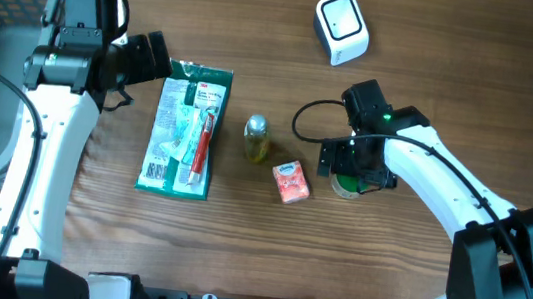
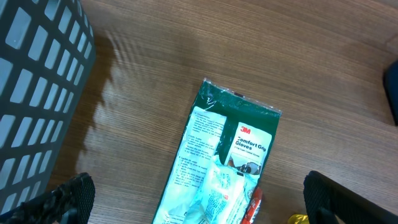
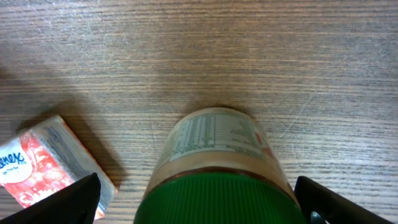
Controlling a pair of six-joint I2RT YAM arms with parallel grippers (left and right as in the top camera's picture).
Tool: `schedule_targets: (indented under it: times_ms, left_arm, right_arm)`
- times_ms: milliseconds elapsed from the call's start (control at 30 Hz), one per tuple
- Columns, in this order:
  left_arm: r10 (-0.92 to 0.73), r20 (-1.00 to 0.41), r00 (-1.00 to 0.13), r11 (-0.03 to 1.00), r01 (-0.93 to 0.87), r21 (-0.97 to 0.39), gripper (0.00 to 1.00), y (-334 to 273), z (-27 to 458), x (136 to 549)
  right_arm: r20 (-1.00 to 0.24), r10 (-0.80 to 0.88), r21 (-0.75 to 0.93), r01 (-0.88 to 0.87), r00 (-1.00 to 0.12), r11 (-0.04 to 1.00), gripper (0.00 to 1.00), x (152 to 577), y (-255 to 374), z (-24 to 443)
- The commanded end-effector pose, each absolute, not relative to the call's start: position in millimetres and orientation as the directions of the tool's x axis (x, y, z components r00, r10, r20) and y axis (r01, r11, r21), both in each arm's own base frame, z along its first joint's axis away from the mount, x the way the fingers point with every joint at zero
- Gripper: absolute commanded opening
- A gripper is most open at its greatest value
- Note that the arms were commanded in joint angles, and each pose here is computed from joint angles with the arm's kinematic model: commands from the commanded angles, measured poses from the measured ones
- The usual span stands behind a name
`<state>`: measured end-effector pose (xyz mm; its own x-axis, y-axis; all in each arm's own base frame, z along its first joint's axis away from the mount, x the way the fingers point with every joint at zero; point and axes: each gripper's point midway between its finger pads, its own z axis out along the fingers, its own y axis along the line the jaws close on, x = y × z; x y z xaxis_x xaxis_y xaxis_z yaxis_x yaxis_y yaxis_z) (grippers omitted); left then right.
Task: Scan the item barcode
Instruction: 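Lower the right gripper and close it on the green-lidded jar, then lift the green-lidded jar with the right gripper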
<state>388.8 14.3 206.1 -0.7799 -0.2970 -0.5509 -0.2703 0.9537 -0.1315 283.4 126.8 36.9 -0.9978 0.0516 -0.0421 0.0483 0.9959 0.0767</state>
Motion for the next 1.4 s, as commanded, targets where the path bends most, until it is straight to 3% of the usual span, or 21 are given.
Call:
schedule_targets:
  times_ms: [0,367,1367]
  left_arm:
    - [-0.308,-0.567,-0.764,0.95,-0.273,-0.148,1.0,14.5,214.6,391.0]
    - [-0.308,-0.567,-0.764,0.95,-0.273,-0.148,1.0,14.5,214.6,391.0]
    - [-0.308,-0.567,-0.764,0.95,-0.273,-0.148,1.0,14.5,214.6,391.0]
  right_arm:
    - [-0.016,0.049,0.083,0.047,-0.999,0.995,1.0,278.0,128.6,30.8]
    - [0.002,0.049,0.073,0.049,-0.999,0.996,0.87,273.3,126.6,30.6]
    - [-0.018,0.021,-0.051,0.022,-1.0,0.998,0.81,273.8,104.3,30.4]
